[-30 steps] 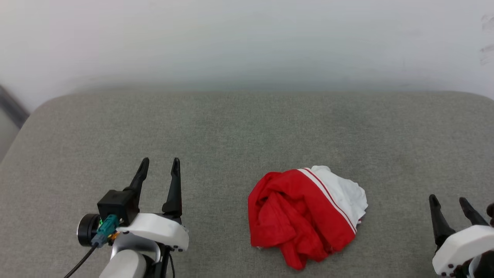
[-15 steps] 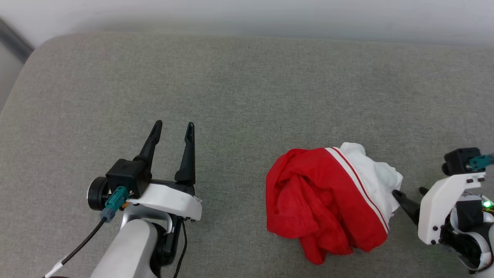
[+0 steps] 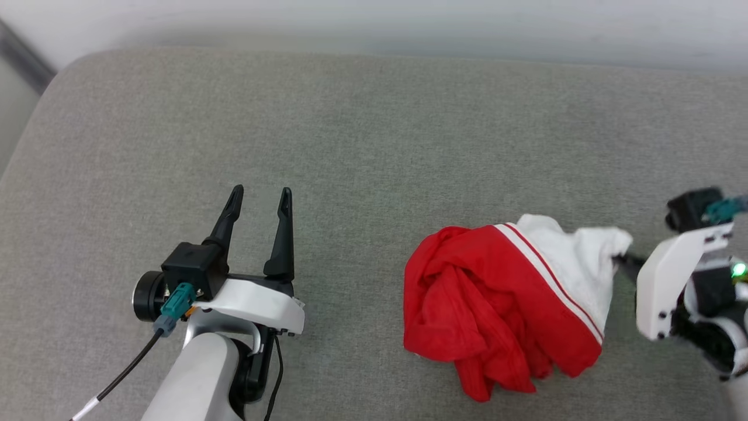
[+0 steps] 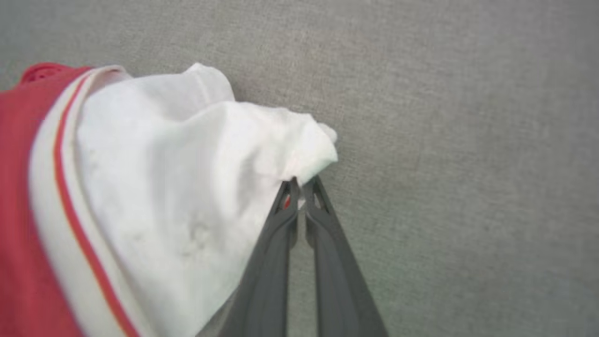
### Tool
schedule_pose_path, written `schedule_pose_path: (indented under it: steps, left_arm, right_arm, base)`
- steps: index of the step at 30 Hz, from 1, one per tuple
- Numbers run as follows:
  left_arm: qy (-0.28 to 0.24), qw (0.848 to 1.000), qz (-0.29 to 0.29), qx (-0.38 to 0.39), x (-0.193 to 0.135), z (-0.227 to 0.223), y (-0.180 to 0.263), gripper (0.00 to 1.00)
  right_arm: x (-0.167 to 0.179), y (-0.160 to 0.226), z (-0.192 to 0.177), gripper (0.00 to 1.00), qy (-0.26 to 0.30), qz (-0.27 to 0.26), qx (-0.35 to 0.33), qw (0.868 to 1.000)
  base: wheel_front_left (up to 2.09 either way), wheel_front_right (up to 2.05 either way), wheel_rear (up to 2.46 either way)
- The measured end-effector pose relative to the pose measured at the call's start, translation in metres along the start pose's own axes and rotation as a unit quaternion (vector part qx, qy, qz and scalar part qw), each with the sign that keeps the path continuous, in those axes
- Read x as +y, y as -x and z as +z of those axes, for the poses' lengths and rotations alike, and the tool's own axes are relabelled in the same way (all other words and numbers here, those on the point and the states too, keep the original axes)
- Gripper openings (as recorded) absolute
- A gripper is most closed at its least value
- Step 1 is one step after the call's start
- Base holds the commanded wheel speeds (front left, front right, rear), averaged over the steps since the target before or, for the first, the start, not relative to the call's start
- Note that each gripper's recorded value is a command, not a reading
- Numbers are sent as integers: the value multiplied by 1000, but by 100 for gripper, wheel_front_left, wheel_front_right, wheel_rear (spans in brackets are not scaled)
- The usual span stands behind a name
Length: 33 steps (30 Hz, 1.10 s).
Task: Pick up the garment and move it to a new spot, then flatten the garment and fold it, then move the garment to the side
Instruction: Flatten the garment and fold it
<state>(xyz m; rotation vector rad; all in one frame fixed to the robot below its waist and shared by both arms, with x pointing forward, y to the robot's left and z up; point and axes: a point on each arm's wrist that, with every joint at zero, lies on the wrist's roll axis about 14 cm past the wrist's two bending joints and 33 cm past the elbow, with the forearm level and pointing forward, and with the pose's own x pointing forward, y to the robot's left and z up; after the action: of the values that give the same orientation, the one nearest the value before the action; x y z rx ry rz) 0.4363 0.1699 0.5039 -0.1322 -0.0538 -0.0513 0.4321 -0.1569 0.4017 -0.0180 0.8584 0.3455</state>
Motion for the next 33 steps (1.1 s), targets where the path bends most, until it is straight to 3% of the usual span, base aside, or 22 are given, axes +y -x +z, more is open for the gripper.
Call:
schedule_pose_path:
  steps: [6, 9, 12, 16, 17, 18, 19, 20, 27, 33]
  left_arm:
    - [2, 1000, -11, -5, -8, 3, 2, 100]
    - [4, 1000, -18, -9, -13, 6, 1, 100]
    - [4, 1000, -24, -7, -17, 4, 2, 100]
    - [4, 1000, -27, -4, -19, 2, 2, 100]
    - [3, 1000, -28, -3, -19, 2, 3, 100]
    - [3, 1000, -28, -3, -19, 1, 3, 100]
    - [3, 1000, -28, -2, -19, 1, 3, 100]
    - [3, 1000, -28, 0, -18, 0, 3, 100]
    - [-2, 1000, -19, 2, -12, 1, 13, 100]
    - [-5, 1000, -9, 0, -5, 7, 28, 100]
  right_arm:
    - [-26, 41, 61, 0, 16, -48, -115, 992]
    - [-58, 65, 69, 0, -12, -95, -149, 984]
    - [-94, 82, 45, 0, -63, -144, -145, 977]
    - [-127, 85, -22, 0, -139, -192, -94, 967]
    - [-130, 83, -39, 5, -155, -198, -81, 965]
    - [-130, 81, -52, 38, -171, -200, -74, 962]
    - [-130, 78, -61, 88, -180, -202, -72, 960]
    - [-128, 75, -66, 100, -185, -202, -76, 959]
    - [-121, 78, -54, 100, -182, -218, -186, 941]
    - [-108, 105, -13, 100, -123, -223, -310, 916]
  base:
    - [0, 0, 0]
    - [0, 0, 0]
    - [0, 0, 0]
    - [0, 0, 0]
    - [0, 0, 0]
    - [0, 0, 0]
    - [0, 0, 0]
    - [0, 0, 0]
    - [0, 0, 0]
    - [0, 0, 0]
